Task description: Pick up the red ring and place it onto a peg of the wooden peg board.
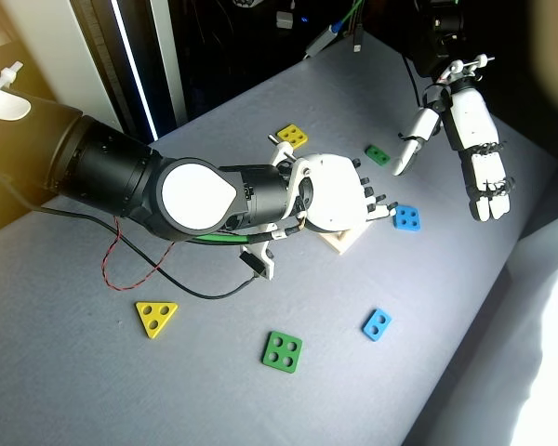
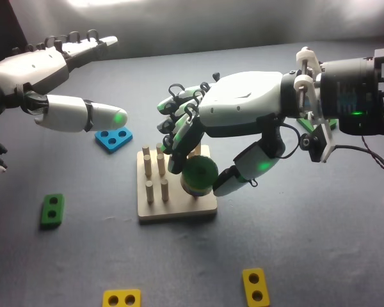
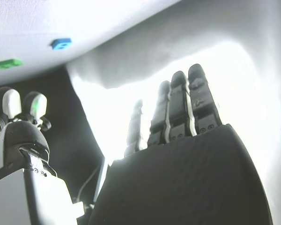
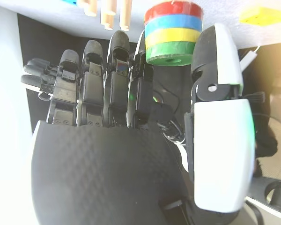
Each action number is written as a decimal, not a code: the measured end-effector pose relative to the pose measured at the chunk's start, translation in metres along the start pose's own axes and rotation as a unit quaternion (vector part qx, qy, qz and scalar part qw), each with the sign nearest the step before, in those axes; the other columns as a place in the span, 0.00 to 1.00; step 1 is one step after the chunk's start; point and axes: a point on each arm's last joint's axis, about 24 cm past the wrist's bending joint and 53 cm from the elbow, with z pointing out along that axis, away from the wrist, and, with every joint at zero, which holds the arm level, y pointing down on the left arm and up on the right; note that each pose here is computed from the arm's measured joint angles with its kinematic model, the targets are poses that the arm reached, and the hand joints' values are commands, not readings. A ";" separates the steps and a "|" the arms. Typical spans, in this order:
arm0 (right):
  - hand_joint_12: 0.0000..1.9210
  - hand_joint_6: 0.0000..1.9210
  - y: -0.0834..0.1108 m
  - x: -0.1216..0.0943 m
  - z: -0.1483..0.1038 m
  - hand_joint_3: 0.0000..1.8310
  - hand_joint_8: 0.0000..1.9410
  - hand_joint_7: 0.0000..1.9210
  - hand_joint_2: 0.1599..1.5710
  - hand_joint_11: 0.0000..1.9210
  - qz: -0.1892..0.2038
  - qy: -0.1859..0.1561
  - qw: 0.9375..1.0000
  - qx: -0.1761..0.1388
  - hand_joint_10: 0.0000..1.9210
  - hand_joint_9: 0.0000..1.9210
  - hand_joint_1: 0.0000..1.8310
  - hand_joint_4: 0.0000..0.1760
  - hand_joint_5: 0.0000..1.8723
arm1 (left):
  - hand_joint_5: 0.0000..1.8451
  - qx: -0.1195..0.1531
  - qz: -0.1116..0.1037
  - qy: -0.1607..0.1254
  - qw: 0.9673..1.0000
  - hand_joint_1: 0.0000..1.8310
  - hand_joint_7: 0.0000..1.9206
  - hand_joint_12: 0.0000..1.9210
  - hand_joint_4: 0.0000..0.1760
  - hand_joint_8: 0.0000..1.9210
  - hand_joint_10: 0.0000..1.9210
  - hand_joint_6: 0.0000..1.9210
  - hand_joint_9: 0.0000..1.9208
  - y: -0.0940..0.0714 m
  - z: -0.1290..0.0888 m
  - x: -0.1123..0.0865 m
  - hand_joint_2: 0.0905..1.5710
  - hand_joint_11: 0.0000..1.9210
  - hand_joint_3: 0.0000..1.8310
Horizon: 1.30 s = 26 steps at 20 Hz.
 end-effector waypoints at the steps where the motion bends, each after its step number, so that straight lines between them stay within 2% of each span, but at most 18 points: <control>1: 0.15 0.61 0.000 0.000 0.000 0.00 0.00 0.29 0.71 0.00 0.001 0.000 1.000 0.000 0.00 0.15 0.58 0.00 0.47 | 0.00 0.000 0.000 0.000 1.000 0.21 0.00 0.00 1.00 0.00 0.00 0.00 0.00 0.000 0.000 0.000 0.57 0.00 0.00; 4: 0.18 0.61 -0.001 0.000 0.000 0.00 0.00 0.29 0.71 0.00 0.001 0.000 1.000 0.001 0.00 0.15 0.58 0.00 0.47 | 0.00 0.000 0.000 0.000 1.000 0.21 0.00 0.00 1.00 0.00 0.00 0.00 0.00 0.000 0.000 0.000 0.57 0.00 0.00; 5: 0.22 0.59 -0.002 0.000 0.000 0.00 0.00 0.29 0.71 0.00 0.004 0.000 1.000 0.001 0.00 0.16 0.59 0.00 0.48 | 0.00 0.000 0.000 0.000 1.000 0.21 0.00 0.00 1.00 0.00 0.00 0.00 0.00 0.000 0.000 0.000 0.58 0.00 0.00; 9: 0.22 0.59 -0.005 0.000 0.003 0.00 0.00 0.29 0.71 0.00 0.002 -0.001 1.000 0.005 0.00 0.14 0.58 0.00 0.48 | 0.00 0.000 0.000 0.000 1.000 0.21 0.00 0.00 1.00 0.00 0.00 0.00 0.00 -0.001 0.000 0.000 0.58 0.00 0.00; 11: 0.25 0.60 -0.010 0.003 0.004 0.00 0.00 0.28 0.71 0.00 -0.002 0.002 1.000 0.013 0.00 0.14 0.57 0.11 0.47 | 0.00 0.002 -0.001 -0.001 1.000 0.21 0.00 0.00 1.00 0.00 0.00 0.00 0.00 -0.002 0.001 -0.001 0.58 0.00 0.00; 13: 0.32 0.61 -0.011 0.002 0.004 0.00 0.00 0.28 0.72 0.00 -0.002 0.002 1.000 0.015 0.00 0.14 0.56 0.33 0.47 | 0.00 0.001 -0.001 -0.001 1.000 0.21 0.00 0.00 1.00 0.00 0.00 0.00 0.00 -0.002 0.001 -0.001 0.58 0.00 0.00; 14: 0.32 0.61 -0.011 0.002 0.004 0.00 0.00 0.28 0.71 0.00 -0.002 0.001 1.000 0.015 0.00 0.15 0.56 0.32 0.47 | 0.00 0.002 0.000 0.000 1.000 0.21 0.00 0.00 1.00 0.00 0.00 0.00 0.00 -0.002 0.001 0.000 0.58 0.00 0.00; 15: 0.25 0.61 -0.012 0.001 0.004 0.00 0.00 0.28 0.72 0.00 -0.002 0.001 1.000 0.015 0.00 0.15 0.56 0.23 0.47 | 0.00 0.002 0.000 0.000 1.000 0.22 0.00 0.00 1.00 0.00 0.00 0.00 0.00 -0.002 0.001 0.000 0.58 0.00 0.00; 16: 0.21 0.61 -0.012 0.002 0.004 0.00 0.00 0.28 0.71 0.00 -0.002 0.001 1.000 0.015 0.00 0.15 0.57 0.06 0.47 | 0.00 0.002 0.000 0.000 1.000 0.22 0.00 0.00 1.00 0.00 0.00 0.00 0.00 -0.002 0.001 0.000 0.58 0.00 0.00; 17: 0.21 0.61 -0.011 0.002 0.004 0.00 0.00 0.28 0.72 0.00 -0.002 0.002 1.000 0.015 0.00 0.15 0.58 0.00 0.47 | 0.00 0.002 0.000 0.000 1.000 0.20 0.00 0.00 0.97 0.00 0.00 0.00 0.00 -0.002 0.001 0.000 0.58 0.00 0.00; 19: 0.21 0.61 -0.012 0.003 0.005 0.00 0.00 0.29 0.71 0.00 -0.001 0.003 1.000 0.015 0.00 0.15 0.57 0.03 0.47 | 0.00 0.002 0.000 0.000 1.000 0.20 0.00 0.00 1.00 0.00 0.00 0.00 0.00 -0.002 0.001 0.000 0.58 0.00 0.00; 20: 0.21 0.60 -0.013 0.005 0.004 0.00 0.00 0.29 0.71 0.00 0.001 0.004 1.000 0.016 0.00 0.15 0.57 0.02 0.47 | 0.00 0.002 0.000 0.000 1.000 0.21 0.00 0.00 1.00 0.00 0.00 0.00 0.00 -0.002 0.001 0.000 0.58 0.00 0.00; 21: 0.21 0.61 -0.013 0.006 0.004 0.00 0.00 0.28 0.72 0.00 0.000 0.005 1.000 0.016 0.00 0.15 0.57 0.17 0.46 | 0.00 0.002 0.000 0.000 1.000 0.21 0.00 0.00 1.00 0.00 0.00 0.00 0.00 -0.002 0.001 0.000 0.58 0.00 0.00; 22: 0.20 0.65 -0.013 0.006 0.004 0.00 0.00 0.26 0.73 0.00 0.000 0.005 1.000 0.016 0.00 0.14 0.53 0.76 0.43 | 0.00 0.002 0.000 0.000 1.000 0.21 0.00 0.00 1.00 0.00 0.00 0.00 0.00 -0.002 0.001 0.000 0.58 0.00 0.00; 23: 0.14 0.40 -0.013 0.006 0.004 0.00 0.00 0.19 0.64 0.00 0.000 0.005 1.000 0.016 0.00 0.11 0.49 0.49 0.22 | 0.00 0.002 0.000 0.000 1.000 0.20 0.00 0.00 1.00 0.00 0.00 0.00 0.00 -0.002 0.001 0.000 0.58 0.00 0.00; 24: 0.06 0.21 -0.014 0.006 0.004 0.00 0.00 0.11 0.58 0.00 -0.002 0.006 1.000 0.017 0.00 0.05 0.45 0.51 0.12 | 0.00 0.002 0.000 0.000 1.000 0.20 0.00 0.00 1.00 0.00 0.00 0.00 0.00 -0.002 0.001 0.000 0.58 0.00 0.00; 25: 0.05 0.09 -0.014 0.006 0.004 0.00 0.00 0.06 0.55 0.00 -0.002 0.007 1.000 0.017 0.00 0.02 0.42 0.59 0.08 | 0.00 0.002 0.000 0.000 1.000 0.20 0.00 0.00 1.00 0.00 0.00 0.00 0.00 -0.002 0.001 0.000 0.58 0.00 0.00; 26: 0.07 0.03 -0.014 0.006 0.004 0.00 0.00 0.01 0.50 0.00 -0.001 0.007 1.000 0.017 0.00 0.00 0.41 0.59 0.02 | 0.00 0.001 0.000 0.000 1.000 0.20 0.00 0.00 1.00 0.00 0.00 0.00 0.00 -0.002 0.001 0.000 0.58 0.00 0.00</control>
